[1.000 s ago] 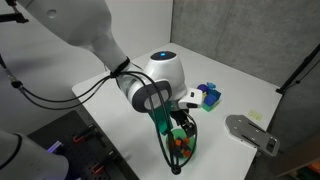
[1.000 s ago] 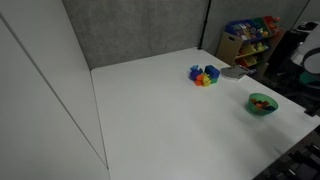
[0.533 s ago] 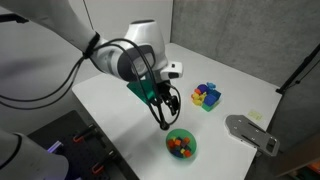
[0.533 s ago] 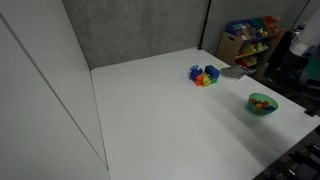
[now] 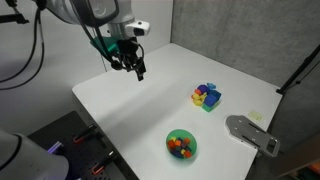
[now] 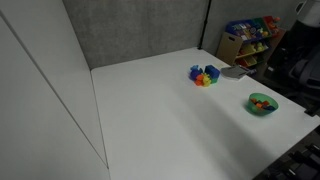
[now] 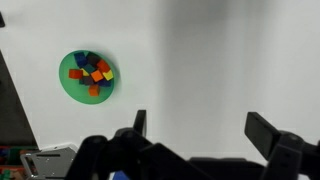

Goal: Pick up the small block on the table and put it in the green bowl

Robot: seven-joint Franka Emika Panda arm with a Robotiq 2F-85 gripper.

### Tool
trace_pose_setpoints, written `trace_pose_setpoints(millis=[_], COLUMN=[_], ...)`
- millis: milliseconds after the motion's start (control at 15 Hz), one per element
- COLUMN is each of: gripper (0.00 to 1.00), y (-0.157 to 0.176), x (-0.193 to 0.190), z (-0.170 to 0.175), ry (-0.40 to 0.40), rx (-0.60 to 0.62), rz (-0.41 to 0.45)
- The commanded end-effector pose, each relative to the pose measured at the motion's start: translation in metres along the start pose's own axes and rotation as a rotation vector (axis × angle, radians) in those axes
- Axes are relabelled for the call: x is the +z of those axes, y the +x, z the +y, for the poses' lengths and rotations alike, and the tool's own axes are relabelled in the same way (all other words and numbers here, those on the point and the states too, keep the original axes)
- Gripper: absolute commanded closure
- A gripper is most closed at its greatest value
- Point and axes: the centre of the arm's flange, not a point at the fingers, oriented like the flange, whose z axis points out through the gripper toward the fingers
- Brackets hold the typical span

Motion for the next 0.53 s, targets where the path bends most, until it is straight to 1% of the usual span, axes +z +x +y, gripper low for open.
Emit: trace_pose_setpoints(millis=[0,200,267,333,400,467], gripper=[0.00,0.00,0.00,0.00,0.00,0.00], y=[-0.009,-0.014,-0.017,-0.022,-0.018,-0.019], x=[-0.052,-0.074,-0.077,-0.075,-0.066,-0.067], z=[-0.003,-0.002,-0.002,-0.003,-0.005,-0.005], ry=[0.050,0.069,0.064,0.056,0.052,0.051], rx=[-0.009,-0.025,-0.033,-0.049,-0.024,-0.027], rz=[-0.030,-0.068,-0.078,-0.083,-0.067,-0.068])
